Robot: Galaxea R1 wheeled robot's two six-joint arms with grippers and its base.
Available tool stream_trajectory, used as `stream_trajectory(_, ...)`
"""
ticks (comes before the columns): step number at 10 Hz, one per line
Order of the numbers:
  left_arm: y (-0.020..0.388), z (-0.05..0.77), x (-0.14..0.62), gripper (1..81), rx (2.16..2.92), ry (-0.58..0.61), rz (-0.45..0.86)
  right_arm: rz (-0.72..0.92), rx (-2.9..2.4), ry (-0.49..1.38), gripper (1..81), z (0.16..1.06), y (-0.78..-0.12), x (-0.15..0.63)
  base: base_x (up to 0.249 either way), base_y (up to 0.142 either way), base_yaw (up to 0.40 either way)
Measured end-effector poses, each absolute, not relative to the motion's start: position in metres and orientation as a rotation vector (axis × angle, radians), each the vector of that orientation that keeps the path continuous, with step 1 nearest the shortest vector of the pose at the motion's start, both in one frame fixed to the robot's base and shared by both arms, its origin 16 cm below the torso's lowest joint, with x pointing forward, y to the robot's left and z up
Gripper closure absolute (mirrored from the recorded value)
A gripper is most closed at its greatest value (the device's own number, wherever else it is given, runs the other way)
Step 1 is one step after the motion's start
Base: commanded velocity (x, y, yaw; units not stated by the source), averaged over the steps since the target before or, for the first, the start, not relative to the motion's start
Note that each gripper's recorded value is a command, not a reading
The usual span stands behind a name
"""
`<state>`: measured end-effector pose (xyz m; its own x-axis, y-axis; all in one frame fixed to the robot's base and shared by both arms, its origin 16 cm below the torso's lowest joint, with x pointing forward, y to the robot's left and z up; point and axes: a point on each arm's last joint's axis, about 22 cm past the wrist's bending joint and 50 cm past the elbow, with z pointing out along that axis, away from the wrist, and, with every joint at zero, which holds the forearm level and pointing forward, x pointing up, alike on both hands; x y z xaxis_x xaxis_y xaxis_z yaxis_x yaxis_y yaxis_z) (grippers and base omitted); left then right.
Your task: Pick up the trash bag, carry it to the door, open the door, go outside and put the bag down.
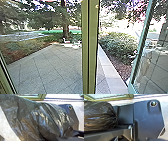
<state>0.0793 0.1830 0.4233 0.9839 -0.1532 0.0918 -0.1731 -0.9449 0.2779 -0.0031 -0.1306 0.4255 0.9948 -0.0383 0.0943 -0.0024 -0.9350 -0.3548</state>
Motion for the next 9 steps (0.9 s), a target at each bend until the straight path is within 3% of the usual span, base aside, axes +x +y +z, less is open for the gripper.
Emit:
stream_trajectory(5, 0.1781, 0.4236, 0.0792, 81.1, 2.835, -0.241, 0.102, -0.141, -2.779, 0.027, 1.0, 0.4251, -0.1315, -0.0032, 0.000, 0.000, 0.000)
stream_trajectory(9, 0.1777, 0.4237, 0.0793, 81.1, 2.834, -0.246, 0.104, -0.141, -2.779, 0.026, 1.0, 0.4251, -0.1311, -0.0032, 0.000, -0.079, 0.000)
